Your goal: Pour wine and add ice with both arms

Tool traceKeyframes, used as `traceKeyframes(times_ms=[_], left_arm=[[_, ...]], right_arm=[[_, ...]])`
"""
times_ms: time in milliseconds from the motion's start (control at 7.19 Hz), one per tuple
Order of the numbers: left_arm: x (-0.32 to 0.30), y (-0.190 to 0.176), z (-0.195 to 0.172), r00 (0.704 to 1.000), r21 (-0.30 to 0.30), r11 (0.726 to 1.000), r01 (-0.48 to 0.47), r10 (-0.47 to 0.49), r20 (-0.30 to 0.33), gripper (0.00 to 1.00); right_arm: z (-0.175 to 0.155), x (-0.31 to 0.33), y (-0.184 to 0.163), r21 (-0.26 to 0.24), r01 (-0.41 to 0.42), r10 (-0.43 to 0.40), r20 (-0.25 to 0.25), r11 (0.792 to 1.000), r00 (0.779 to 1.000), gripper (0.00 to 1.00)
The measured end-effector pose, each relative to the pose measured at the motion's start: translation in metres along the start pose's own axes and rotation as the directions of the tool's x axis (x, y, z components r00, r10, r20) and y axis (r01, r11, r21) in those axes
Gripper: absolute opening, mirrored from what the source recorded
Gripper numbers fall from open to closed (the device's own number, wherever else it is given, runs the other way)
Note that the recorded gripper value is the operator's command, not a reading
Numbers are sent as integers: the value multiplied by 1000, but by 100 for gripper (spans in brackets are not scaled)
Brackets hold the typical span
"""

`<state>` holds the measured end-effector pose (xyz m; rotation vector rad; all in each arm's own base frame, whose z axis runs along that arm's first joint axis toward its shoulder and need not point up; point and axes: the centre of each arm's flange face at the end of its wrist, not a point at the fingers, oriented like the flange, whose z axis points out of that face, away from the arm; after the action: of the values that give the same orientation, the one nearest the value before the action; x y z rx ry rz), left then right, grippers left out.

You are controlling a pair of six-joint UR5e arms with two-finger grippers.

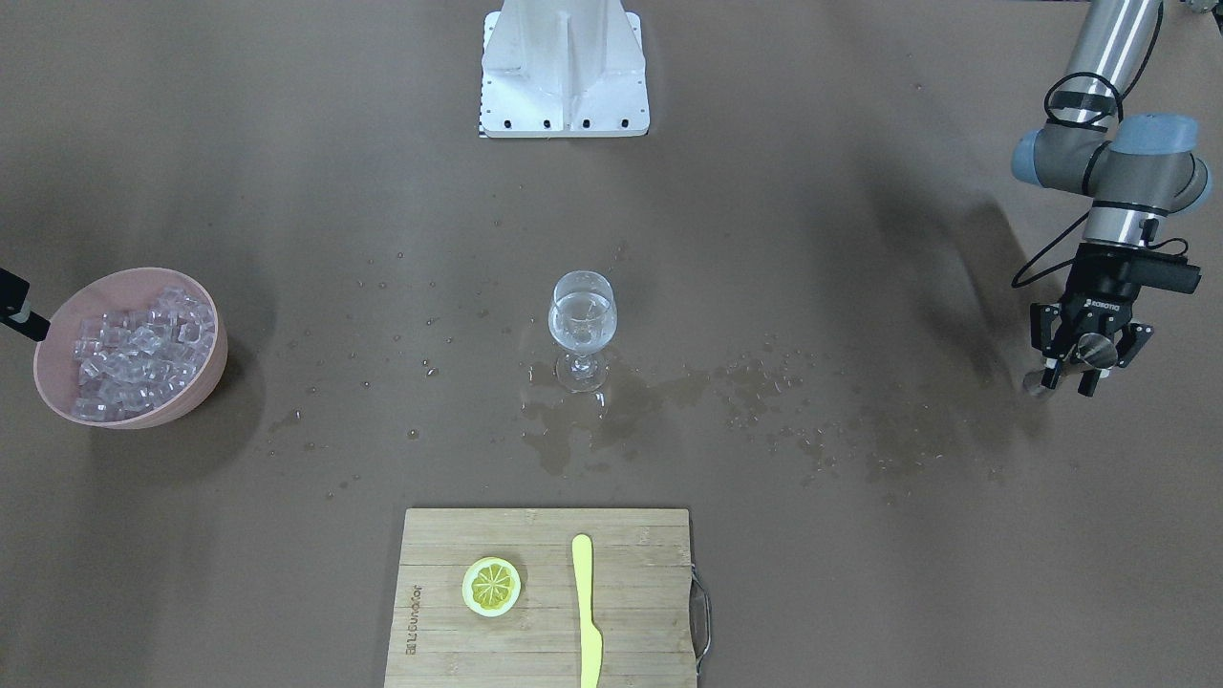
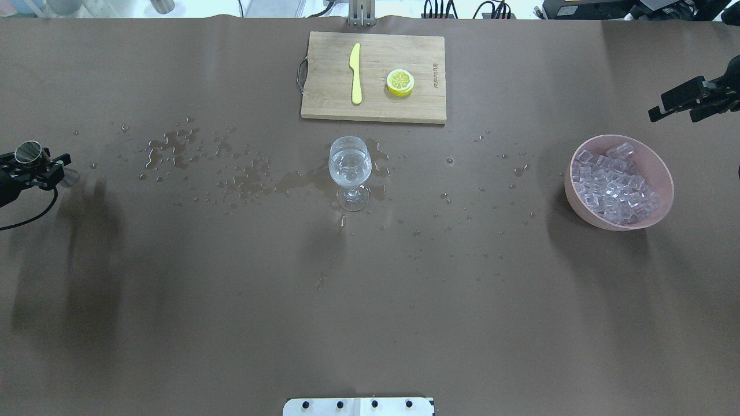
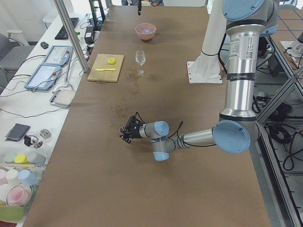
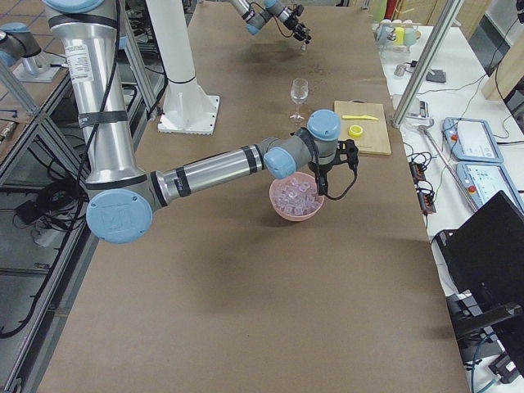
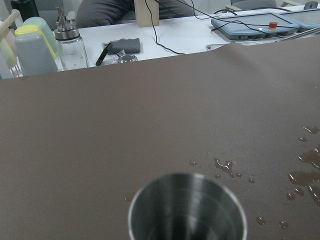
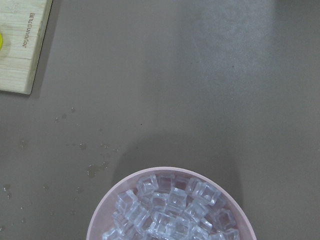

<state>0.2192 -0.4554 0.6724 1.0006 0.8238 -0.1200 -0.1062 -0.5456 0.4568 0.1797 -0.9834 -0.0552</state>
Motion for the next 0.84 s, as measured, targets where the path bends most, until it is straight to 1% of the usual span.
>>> traceKeyframes(times_ms=[278,418,696,835], left_arm=[[0,-1,-3,1000,8,1000,-14,14,-8,98],[-4,2,-13,1000,15,1000,-11,12,-17,98],[-16,6,-50,999,26,1000,2,-1,-53,98],[-24,0,-64,997,5,1000,22,-22,-72,98]], right_arm=[[1,-1,0,-2,0,0,1,1000,1000,100],[1,-1,0,-2,1,-1,2,1000,1000,100],[-1,-4,0,0,5,-5,5,1000,1000,100],[0,-6,-1,0,5,-5,6,1000,1000,100]])
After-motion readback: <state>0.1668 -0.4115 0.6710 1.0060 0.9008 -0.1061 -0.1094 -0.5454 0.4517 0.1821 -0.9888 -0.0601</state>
